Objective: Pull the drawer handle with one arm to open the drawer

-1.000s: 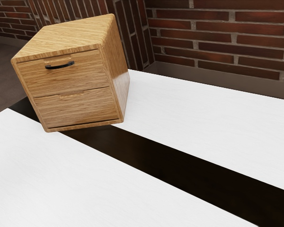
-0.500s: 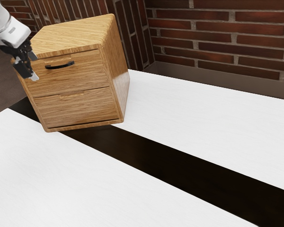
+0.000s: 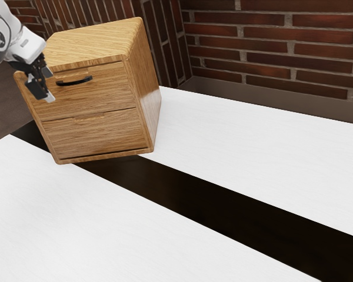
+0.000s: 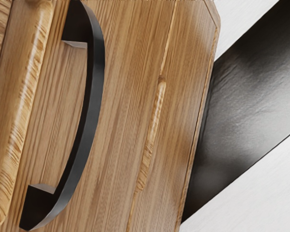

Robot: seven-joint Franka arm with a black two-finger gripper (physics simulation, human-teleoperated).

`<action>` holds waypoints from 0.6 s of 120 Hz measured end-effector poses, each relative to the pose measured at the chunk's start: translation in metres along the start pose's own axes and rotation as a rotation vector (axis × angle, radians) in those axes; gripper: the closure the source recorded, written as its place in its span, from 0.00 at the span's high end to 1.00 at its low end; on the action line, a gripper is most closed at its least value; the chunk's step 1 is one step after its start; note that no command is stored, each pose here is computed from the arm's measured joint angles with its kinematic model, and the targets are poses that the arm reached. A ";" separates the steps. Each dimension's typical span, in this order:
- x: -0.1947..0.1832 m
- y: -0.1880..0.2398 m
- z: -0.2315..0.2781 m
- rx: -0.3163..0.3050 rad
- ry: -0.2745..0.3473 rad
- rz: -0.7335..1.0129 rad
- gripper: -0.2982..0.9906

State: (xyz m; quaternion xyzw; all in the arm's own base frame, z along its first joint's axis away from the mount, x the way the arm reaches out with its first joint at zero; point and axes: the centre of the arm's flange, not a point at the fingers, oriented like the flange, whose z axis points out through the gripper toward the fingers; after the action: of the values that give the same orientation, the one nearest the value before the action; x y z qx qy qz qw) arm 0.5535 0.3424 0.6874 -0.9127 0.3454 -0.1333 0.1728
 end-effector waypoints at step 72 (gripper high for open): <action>0.012 -0.003 0.019 0.027 0.034 0.004 0.60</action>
State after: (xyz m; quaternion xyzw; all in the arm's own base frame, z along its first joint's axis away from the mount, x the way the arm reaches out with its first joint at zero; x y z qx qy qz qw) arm 0.5711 0.3407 0.6731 -0.9073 0.3482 -0.1531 0.1793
